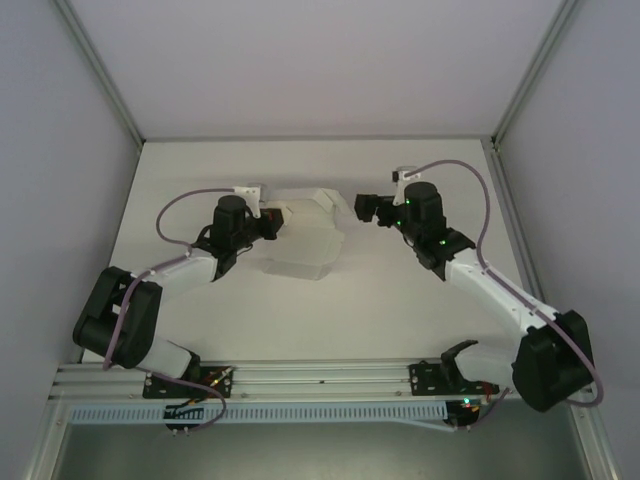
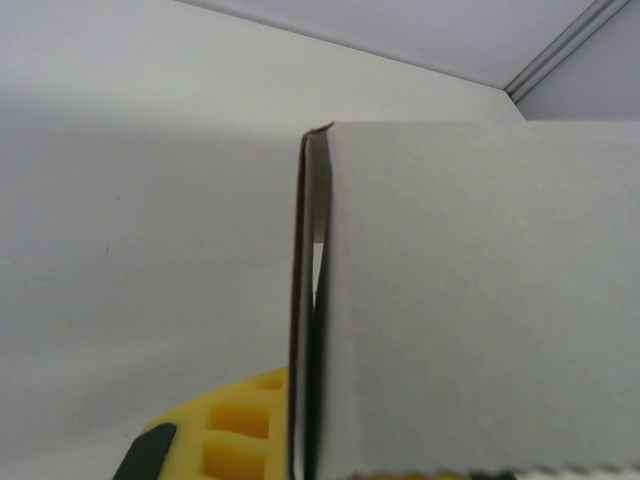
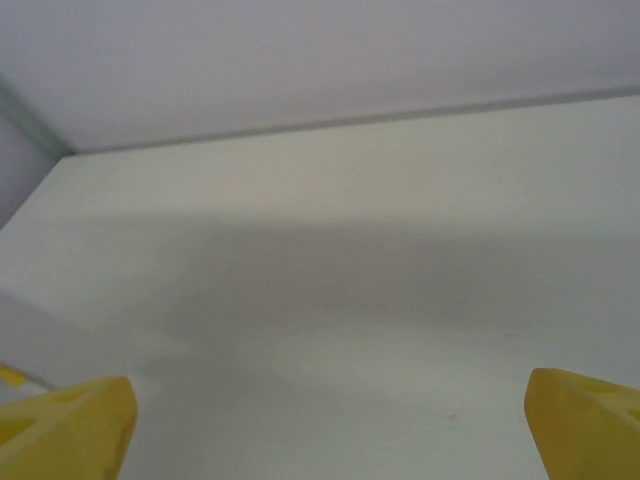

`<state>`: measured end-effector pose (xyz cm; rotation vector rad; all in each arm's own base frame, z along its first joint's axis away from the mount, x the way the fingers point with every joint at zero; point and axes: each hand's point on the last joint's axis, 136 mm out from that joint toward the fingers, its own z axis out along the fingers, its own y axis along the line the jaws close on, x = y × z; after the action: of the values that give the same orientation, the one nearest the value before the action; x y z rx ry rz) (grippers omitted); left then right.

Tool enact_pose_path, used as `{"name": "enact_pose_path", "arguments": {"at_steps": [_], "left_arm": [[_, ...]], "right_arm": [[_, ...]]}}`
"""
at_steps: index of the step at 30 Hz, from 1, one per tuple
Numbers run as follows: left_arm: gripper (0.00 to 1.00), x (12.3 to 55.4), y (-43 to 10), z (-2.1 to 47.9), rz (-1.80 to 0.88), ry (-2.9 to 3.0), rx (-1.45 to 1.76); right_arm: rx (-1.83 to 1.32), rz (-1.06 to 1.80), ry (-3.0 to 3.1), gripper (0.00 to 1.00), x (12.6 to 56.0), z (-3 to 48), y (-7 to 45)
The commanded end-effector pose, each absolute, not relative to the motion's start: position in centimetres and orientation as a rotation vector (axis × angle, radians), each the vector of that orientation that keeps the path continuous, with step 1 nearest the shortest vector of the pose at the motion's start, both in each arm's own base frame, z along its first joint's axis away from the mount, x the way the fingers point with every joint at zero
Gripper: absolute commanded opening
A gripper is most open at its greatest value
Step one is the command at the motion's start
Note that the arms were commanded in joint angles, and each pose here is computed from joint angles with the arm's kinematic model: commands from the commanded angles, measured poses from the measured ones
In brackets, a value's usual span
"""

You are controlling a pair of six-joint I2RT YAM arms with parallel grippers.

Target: Assemble paper box

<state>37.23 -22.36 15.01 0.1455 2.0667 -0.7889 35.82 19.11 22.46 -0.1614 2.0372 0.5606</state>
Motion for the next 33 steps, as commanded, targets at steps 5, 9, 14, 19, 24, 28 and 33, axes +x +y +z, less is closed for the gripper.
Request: {"name": "enact_pose_path", "arguments": {"at_steps": [5, 9, 14, 19, 24, 28, 33], "left_arm": [[0.00, 37.2, -22.7, 16.3, -0.813, 2.026, 0.182], [0.00, 37.1, -23.0, 16.4, -0.838, 2.022, 0.191], [0.00, 36.9, -23.2, 16.5, -0.853, 2.020, 0.196], [0.00, 36.9, -23.0, 16.6, -0.841, 2.019, 0.196], [0.00, 37.1, -22.5, 16.0, -0.797, 2.041, 0.178], [0.00, 37.0, -22.4, 16.3, -0.783, 2.035, 0.197], [0.00, 36.8, -22.3, 16.3, -0.767, 2.040, 0.218]], "right_arm": [[-0.515, 0.832, 1.984, 1.00, 33.1, 22.3, 26.4], [-0.531, 0.804, 2.025, 1.00, 33.7, 20.5, 28.1], [-0.437, 0.611, 2.025, 1.00, 36.0, 19.3, 27.9], [-0.404, 0.550, 1.991, 1.00, 36.2, 20.1, 26.9], [-0.410, 0.472, 2.018, 1.00, 34.9, 20.8, 24.8], [-0.397, 0.340, 2.072, 1.00, 33.7, 20.9, 21.7], [-0.407, 0.366, 2.110, 1.00, 32.3, 21.8, 19.3]]}}
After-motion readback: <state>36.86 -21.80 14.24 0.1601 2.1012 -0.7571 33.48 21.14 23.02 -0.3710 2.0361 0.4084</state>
